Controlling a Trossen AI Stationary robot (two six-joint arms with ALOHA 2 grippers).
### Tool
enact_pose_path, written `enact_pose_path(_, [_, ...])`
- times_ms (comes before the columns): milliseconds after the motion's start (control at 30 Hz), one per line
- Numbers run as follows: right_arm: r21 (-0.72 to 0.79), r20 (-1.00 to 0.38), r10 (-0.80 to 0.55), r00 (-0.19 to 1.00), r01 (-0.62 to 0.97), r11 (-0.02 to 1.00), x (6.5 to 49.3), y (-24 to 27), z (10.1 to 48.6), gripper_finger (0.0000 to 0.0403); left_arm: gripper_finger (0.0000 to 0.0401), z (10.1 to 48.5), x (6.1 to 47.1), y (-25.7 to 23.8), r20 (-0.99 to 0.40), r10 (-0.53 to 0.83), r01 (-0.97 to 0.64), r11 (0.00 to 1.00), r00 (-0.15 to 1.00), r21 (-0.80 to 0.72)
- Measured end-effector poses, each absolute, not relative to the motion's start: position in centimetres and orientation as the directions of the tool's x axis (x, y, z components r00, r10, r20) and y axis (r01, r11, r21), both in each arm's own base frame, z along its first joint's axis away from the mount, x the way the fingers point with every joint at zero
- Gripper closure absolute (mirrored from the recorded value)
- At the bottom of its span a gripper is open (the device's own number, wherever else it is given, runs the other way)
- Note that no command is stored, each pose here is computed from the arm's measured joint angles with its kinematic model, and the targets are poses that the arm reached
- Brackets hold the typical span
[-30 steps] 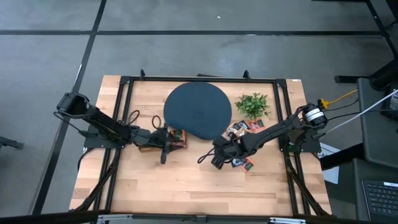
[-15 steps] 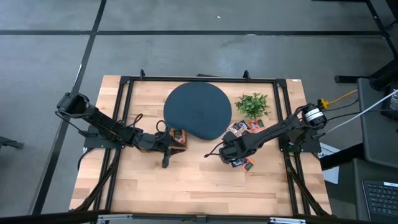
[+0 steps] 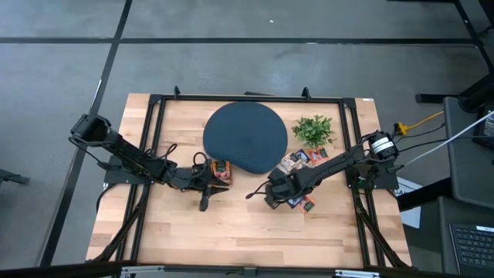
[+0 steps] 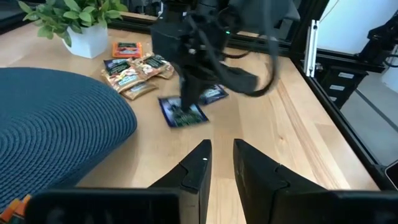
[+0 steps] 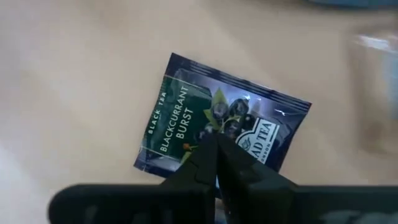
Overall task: Pick & Place Tea
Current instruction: Put the blue tea bag into the middle section of the wooden organizer
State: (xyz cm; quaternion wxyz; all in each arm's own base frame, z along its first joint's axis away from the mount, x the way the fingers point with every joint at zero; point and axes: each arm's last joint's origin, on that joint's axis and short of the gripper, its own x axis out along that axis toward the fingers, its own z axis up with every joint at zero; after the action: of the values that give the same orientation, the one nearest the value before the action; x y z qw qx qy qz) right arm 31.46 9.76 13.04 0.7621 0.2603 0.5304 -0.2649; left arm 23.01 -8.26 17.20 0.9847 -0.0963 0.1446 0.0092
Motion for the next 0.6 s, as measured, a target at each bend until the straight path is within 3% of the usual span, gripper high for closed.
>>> enact_pose_path(367, [0.408, -0.759, 0.025, 0.651, 0.446, 0.797, 35.1, 11.1, 14.4, 0.039, 0.0343, 16.8, 22.7, -9.1, -0.309, -0.025, -0.041, 0.978, 0.951, -0.204])
enact_pose_path(500, [0.414, -0.716, 0.041, 0.697, 0.377, 0.828, 35.6, 11.2, 14.8, 0.039, 0.0343, 16.2, 22.9, -9.6, -0.309, -0.027, -0.04, 0.977, 0.951, -0.21])
enact_pose_path(600, [0.365, -0.771, 0.016, 0.637, 0.422, 0.83, 34.9, 11.0, 14.5, 0.0394, 0.0343, 15.8, 23.4, -10.3, -0.324, -0.019, -0.047, 0.98, 0.946, -0.193])
